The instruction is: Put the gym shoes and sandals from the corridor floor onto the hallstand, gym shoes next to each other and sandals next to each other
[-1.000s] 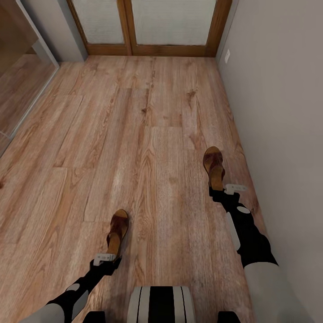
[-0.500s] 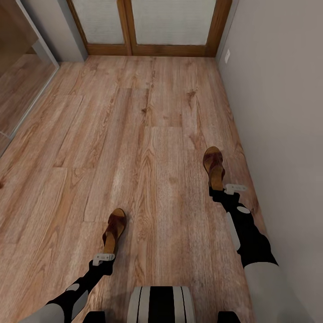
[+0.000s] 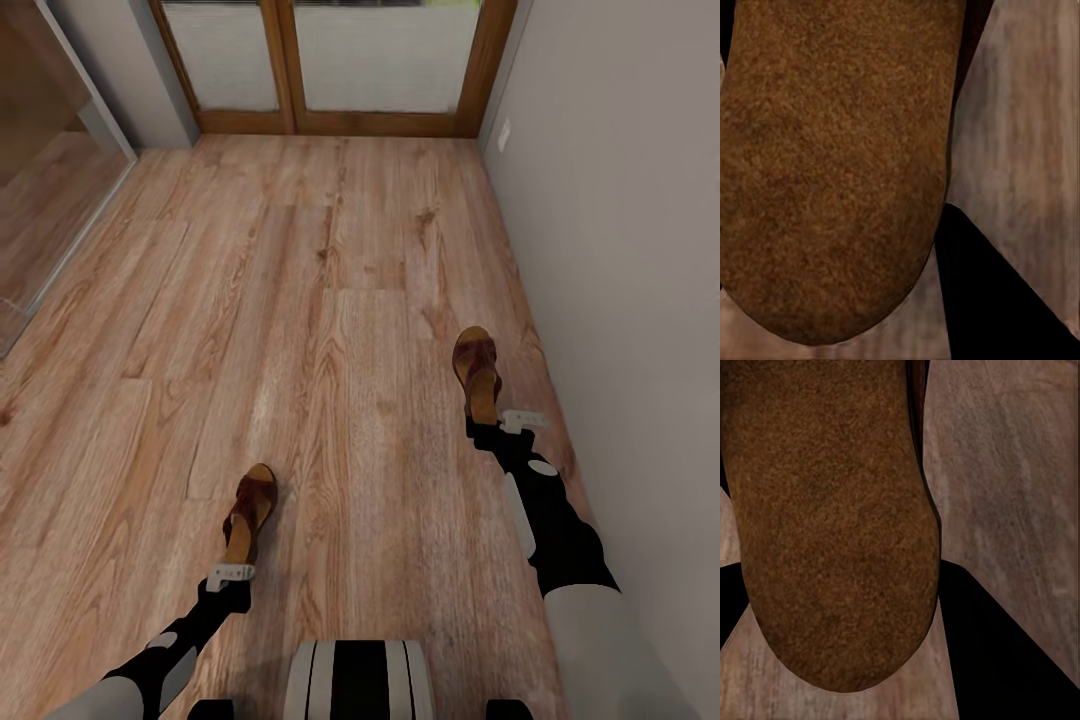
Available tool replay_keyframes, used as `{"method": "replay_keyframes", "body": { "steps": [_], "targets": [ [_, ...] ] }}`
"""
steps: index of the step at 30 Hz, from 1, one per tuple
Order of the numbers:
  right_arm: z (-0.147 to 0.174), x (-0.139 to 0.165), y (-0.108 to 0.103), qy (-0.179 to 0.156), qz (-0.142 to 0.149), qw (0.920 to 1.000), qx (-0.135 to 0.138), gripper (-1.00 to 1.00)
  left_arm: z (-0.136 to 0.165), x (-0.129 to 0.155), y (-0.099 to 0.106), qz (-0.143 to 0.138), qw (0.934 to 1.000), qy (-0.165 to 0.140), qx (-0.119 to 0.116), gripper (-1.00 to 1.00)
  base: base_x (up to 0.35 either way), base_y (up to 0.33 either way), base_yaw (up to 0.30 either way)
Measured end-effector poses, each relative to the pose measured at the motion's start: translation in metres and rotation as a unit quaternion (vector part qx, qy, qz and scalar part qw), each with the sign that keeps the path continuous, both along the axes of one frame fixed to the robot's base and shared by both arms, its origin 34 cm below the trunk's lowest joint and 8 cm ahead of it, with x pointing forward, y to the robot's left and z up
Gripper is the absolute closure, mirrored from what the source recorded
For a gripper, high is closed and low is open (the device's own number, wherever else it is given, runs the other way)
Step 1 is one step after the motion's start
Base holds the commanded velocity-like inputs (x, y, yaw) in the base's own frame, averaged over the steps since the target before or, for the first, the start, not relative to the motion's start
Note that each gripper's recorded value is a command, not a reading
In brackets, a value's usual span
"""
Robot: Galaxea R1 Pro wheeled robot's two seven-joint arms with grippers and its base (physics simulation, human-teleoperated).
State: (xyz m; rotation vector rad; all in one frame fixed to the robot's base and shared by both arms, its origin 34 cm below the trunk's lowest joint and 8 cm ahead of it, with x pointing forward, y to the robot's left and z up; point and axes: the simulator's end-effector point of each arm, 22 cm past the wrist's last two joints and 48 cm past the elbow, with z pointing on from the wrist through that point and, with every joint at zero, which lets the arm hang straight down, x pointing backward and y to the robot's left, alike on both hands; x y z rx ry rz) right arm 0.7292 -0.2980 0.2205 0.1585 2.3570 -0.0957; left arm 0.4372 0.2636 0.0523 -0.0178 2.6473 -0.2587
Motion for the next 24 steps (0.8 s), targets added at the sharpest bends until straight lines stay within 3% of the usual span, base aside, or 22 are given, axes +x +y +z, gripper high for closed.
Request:
{"method": "replay_keyframes", "body": {
  "steps": [11, 15, 18, 24],
  "targets": [
    [0.030, 0.012, 0.000, -0.023, 0.000, 0.9997, 0.000, 1.00, 0.020, 0.027, 0.001, -0.002, 0.9995, -0.030, 0.002, 1.00, 0.000, 0.000, 0.000],
    [0.042, 0.016, 0.001, -0.031, 0.001, 0.9995, 0.000, 1.00, 0.035, 0.062, 0.005, -0.004, 0.9980, -0.063, 0.007, 1.00, 0.000, 0.000, 0.000],
    [0.050, 0.019, 0.002, -0.037, 0.002, 0.9993, 0.000, 1.00, 0.043, 0.081, 0.009, -0.002, 0.9983, -0.058, 0.008, 1.00, 0.000, 0.000, 0.000],
    [0.067, 0.025, 0.005, -0.050, 0.005, 0.9988, 0.001, 1.00, 0.093, 0.167, 0.016, 0.002, 0.9968, -0.079, 0.011, 1.00, 0.000, 0.000, 0.000]
  ]
}}
